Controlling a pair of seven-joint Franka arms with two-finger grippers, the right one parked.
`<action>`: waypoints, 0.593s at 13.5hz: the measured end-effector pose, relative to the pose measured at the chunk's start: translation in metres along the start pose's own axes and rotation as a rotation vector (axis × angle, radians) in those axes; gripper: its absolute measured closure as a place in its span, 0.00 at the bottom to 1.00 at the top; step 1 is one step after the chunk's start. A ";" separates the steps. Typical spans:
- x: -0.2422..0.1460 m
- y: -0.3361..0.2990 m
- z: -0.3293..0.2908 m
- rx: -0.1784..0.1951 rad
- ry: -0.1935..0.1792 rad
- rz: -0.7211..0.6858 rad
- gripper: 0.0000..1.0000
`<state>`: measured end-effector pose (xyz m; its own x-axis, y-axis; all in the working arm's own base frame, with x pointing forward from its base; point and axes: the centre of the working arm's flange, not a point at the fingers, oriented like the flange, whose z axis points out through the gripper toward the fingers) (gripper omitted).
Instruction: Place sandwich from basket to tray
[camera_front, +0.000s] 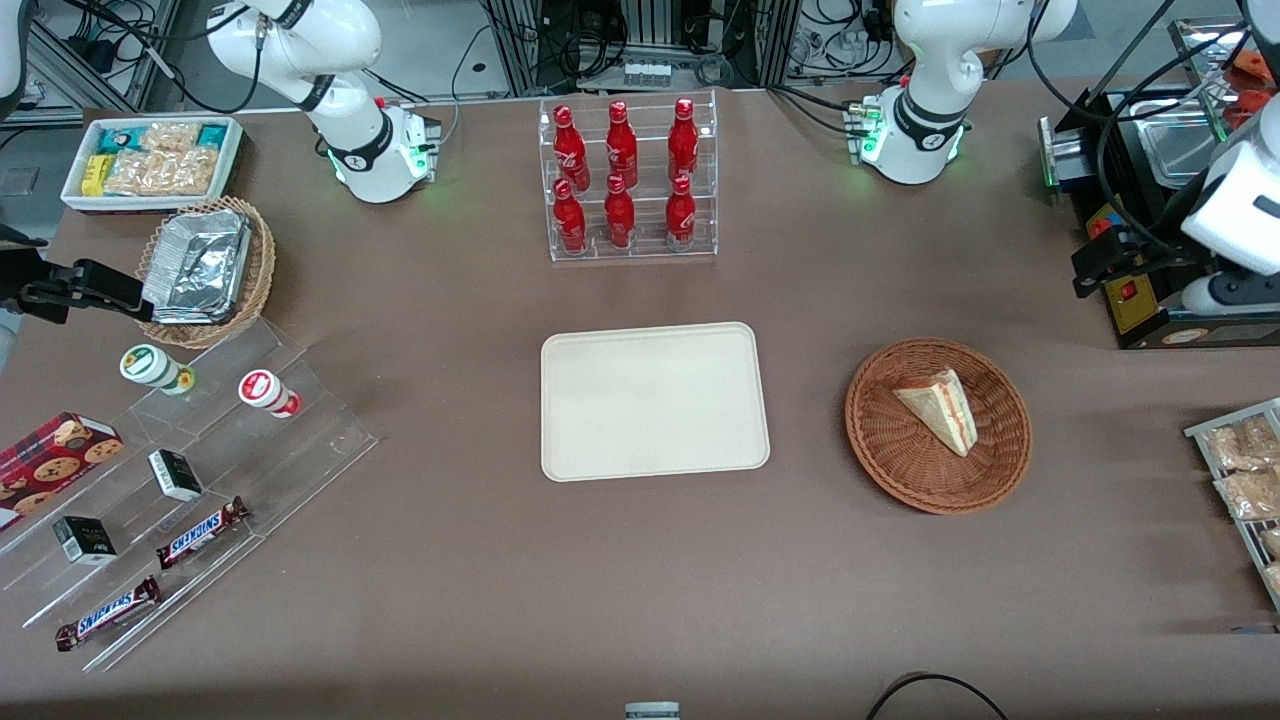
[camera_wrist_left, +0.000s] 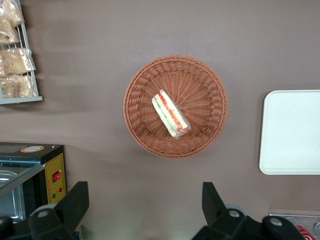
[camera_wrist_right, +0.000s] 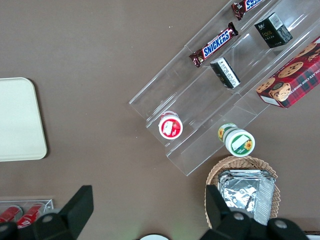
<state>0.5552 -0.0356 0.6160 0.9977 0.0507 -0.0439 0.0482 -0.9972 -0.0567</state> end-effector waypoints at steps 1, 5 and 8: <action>0.009 0.002 0.015 0.002 -0.014 -0.024 0.00; 0.044 0.012 0.092 -0.013 0.046 -0.096 0.00; 0.045 0.022 0.162 -0.032 0.088 -0.221 0.00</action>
<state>0.5939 -0.0466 0.4512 0.9628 0.2649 0.0533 0.2664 -0.9636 -0.0233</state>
